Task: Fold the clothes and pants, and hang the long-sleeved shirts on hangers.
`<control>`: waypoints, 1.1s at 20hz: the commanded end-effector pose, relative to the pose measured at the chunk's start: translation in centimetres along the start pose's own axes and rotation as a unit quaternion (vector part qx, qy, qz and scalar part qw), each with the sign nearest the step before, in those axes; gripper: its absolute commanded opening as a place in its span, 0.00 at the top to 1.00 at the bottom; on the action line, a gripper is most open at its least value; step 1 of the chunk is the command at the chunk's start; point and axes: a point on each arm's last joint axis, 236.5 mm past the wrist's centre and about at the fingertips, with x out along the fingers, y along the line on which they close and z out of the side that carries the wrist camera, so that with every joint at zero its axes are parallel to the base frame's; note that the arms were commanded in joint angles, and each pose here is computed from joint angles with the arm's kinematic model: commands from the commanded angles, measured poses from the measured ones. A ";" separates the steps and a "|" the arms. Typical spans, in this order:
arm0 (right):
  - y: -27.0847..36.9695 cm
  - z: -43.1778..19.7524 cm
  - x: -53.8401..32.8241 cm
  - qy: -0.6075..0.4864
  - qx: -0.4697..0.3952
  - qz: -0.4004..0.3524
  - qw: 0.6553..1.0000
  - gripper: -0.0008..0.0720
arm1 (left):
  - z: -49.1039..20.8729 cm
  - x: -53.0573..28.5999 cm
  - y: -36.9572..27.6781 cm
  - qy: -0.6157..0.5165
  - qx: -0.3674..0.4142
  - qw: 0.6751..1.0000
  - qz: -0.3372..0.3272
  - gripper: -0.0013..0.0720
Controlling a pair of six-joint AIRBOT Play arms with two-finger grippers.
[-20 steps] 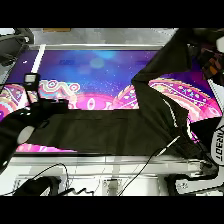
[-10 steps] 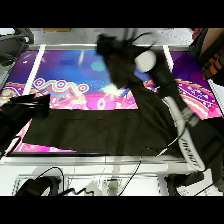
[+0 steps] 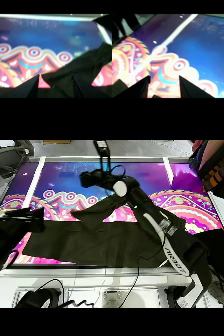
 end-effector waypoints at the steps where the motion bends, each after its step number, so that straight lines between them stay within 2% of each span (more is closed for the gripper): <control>1: -7.4 -2.7 -1.9 0.081 0.022 -0.050 0.995 0.42 | -5.6 3.3 0.2 0.118 -0.008 0.993 0.022 0.38; 3: -12.6 -4.6 -4.5 0.139 0.045 -0.085 0.986 0.42 | -9.1 6.2 -0.9 0.185 -0.031 0.982 0.017 0.36; 4: -15.3 -5.8 -6.2 0.171 0.062 -0.103 0.978 0.42 | -11.5 7.6 -2.0 0.227 -0.046 0.973 0.008 0.21; 5: -17.9 -7.1 -8.0 0.201 0.080 -0.119 0.969 0.43 | -13.8 8.8 -3.1 0.267 -0.061 0.962 -0.003 0.18; 7: -22.0 -9.6 -11.8 0.262 0.102 -0.139 0.950 0.54 | -18.1 10.6 -5.6 0.338 -0.057 0.938 -0.045 0.18; 10: -26.1 -12.6 -17.6 0.336 0.119 -0.144 0.923 0.54 | -23.2 13.5 -7.0 0.397 -0.074 0.913 -0.059 0.19; 14: -30.4 -10.9 -22.5 0.289 0.191 -0.151 0.926 0.54 | -25.3 16.4 -8.8 0.408 -0.187 0.889 -0.086 0.19; 17: -32.9 -8.7 -26.1 0.241 0.208 -0.174 0.932 0.54 | -24.4 19.2 -8.1 0.366 -0.263 0.890 -0.071 0.19; 22: -35.4 -7.9 -29.9 0.212 0.229 -0.203 0.928 0.54 | -25.8 21.2 -8.5 0.360 -0.316 0.876 -0.057 0.19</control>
